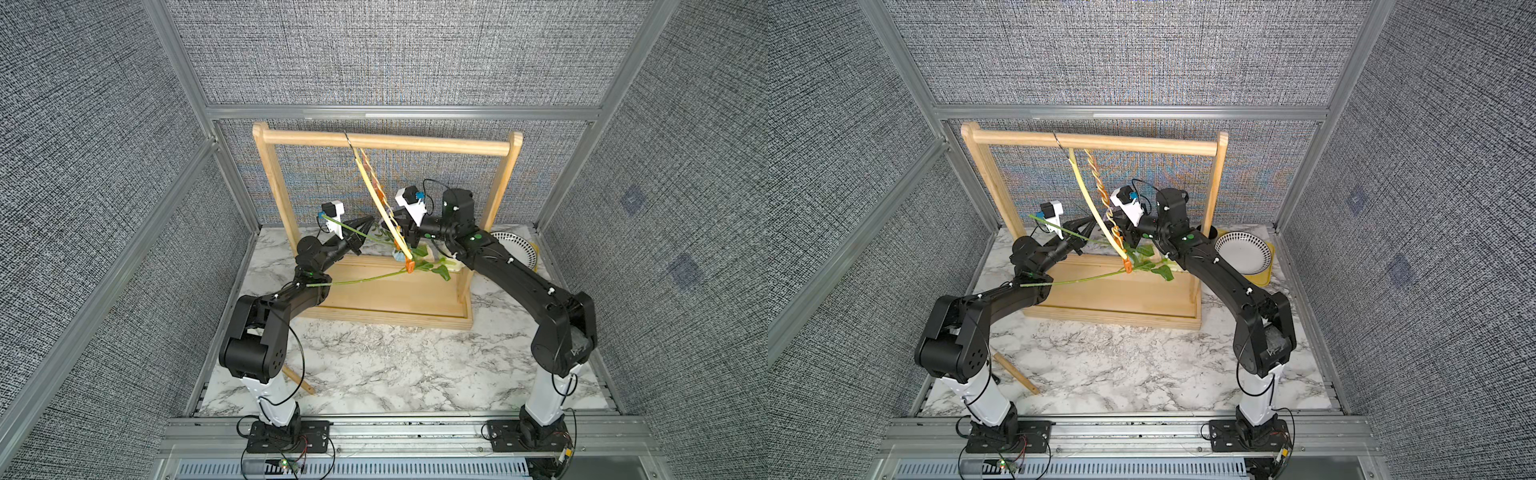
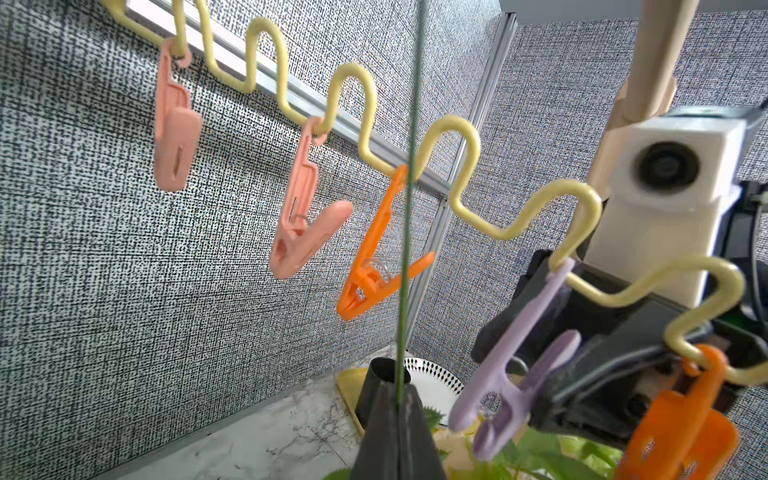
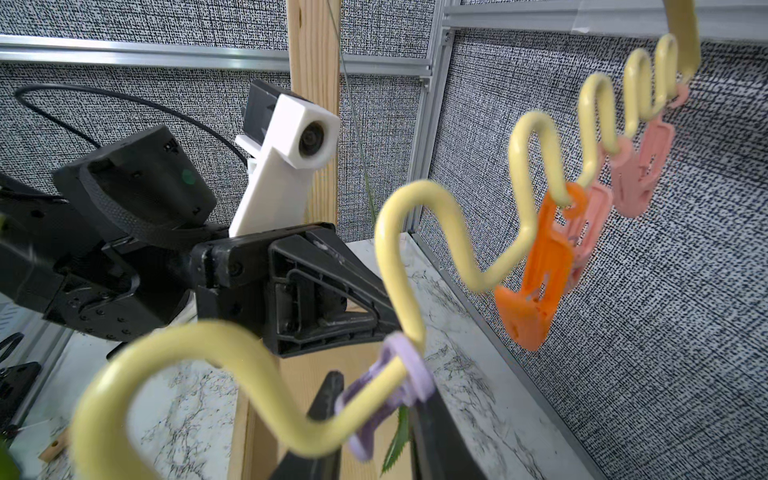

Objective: Dry the flowers on a clothes hanger
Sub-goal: Clamp the flower onto the hanger.

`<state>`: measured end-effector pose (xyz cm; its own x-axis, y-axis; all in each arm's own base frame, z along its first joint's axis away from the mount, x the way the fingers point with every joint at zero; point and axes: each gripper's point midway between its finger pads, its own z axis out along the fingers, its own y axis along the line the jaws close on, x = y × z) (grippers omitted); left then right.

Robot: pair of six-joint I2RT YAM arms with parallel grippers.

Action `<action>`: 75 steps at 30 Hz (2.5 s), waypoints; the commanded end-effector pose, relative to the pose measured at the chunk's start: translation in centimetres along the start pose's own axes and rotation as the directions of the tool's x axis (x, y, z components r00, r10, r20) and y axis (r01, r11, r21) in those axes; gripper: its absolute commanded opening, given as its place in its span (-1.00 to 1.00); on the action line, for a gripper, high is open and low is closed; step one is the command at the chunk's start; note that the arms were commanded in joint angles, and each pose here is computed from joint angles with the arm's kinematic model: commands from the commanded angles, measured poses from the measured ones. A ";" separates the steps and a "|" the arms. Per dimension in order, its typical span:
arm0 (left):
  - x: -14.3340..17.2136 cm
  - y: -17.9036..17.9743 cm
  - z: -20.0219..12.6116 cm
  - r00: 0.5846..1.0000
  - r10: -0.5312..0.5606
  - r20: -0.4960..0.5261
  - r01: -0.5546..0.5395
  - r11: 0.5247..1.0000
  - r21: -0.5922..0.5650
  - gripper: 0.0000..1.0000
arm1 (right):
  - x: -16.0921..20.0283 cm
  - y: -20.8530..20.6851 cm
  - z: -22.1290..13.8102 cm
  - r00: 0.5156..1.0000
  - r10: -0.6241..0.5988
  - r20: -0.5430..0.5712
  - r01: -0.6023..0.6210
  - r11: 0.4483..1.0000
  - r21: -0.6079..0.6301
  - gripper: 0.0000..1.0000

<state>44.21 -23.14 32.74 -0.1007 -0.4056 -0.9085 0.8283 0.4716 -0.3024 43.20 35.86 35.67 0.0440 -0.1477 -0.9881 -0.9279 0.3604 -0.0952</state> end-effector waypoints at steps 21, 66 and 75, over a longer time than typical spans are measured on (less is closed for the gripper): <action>-0.1 -2.0 0.1 0.999 0.035 0.040 -0.037 0.997 0.065 -0.96 | -1.3 -0.8 0.3 0.999 0.018 0.041 -0.020 0.999 0.044 -0.57; -0.2 -0.9 0.3 0.998 0.025 0.050 -0.026 1.000 0.012 -0.48 | -0.1 -1.0 -0.2 1.000 0.031 -0.001 -0.031 0.995 0.091 -0.11; -0.5 -0.4 0.0 0.999 0.031 0.043 -0.031 0.999 -0.011 -0.28 | 0.2 -1.2 -0.5 1.000 0.030 -0.009 -0.029 0.995 0.100 -0.11</action>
<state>43.99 -23.43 32.83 -0.0684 -0.4288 -0.9008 0.8262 0.4817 -0.2921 44.16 35.13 34.76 -0.0131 -0.1564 -0.9876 -0.8912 0.4497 -0.0594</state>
